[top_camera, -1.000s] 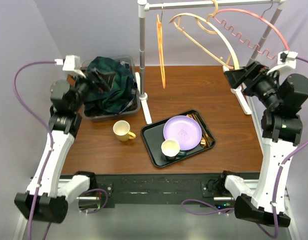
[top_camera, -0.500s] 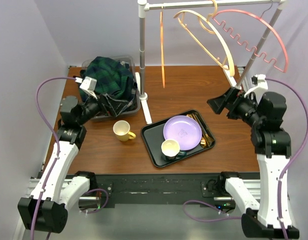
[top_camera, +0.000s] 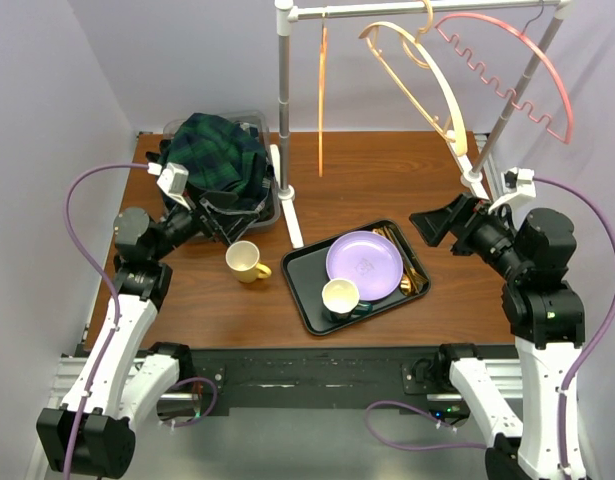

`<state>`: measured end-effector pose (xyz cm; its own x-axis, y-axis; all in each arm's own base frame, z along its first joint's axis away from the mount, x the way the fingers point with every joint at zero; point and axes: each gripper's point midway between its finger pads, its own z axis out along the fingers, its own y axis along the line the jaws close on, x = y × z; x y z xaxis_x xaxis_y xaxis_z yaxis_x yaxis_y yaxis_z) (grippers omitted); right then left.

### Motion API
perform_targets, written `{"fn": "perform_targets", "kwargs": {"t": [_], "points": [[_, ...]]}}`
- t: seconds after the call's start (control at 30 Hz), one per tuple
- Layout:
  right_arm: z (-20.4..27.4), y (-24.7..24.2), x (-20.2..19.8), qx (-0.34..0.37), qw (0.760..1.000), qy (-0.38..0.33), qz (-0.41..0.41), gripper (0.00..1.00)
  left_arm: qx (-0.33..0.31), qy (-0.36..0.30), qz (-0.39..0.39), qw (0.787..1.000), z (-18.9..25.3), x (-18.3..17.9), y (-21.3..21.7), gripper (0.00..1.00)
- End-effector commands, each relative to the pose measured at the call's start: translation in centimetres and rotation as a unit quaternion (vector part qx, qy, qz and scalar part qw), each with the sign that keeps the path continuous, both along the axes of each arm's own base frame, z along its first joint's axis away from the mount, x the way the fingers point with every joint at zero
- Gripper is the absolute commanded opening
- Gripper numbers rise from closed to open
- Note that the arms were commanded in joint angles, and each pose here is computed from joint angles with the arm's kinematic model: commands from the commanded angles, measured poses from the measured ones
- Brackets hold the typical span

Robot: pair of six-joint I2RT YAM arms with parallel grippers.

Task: Remove the skirt from the hanger

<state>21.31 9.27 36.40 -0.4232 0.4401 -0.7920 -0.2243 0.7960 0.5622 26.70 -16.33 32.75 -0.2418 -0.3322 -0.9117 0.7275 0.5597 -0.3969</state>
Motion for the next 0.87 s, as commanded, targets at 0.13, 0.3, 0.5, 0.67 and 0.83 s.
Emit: {"fn": "perform_targets", "kwargs": {"t": [0.13, 0.3, 0.5, 0.67, 0.83], "points": [[1.1, 0.1, 0.2, 0.01, 1.0, -0.016, -0.005, 0.99, -0.011, -0.018, -0.018, 1.0, 0.7, -0.5, -0.4, 1.0], [1.3, 0.5, 0.1, 0.018, 1.0, -0.018, 0.006, 0.99, -0.011, -0.016, -0.017, 1.0, 0.7, -0.4, -0.4, 1.0], [2.5, 0.9, 0.0, 0.029, 0.999, -0.023, 0.016, 0.99, -0.014, -0.02, -0.017, 1.0, 0.7, -0.6, -0.4, 1.0], [3.0, 1.0, -0.3, 0.031, 0.999, -0.028, 0.017, 0.99, -0.016, -0.019, -0.021, 0.999, 0.6, -0.6, -0.5, 1.0], [2.7, 1.1, -0.2, 0.031, 0.999, -0.023, 0.02, 0.99, -0.016, -0.019, -0.023, 0.999, 0.6, -0.8, -0.5, 1.0]]}}
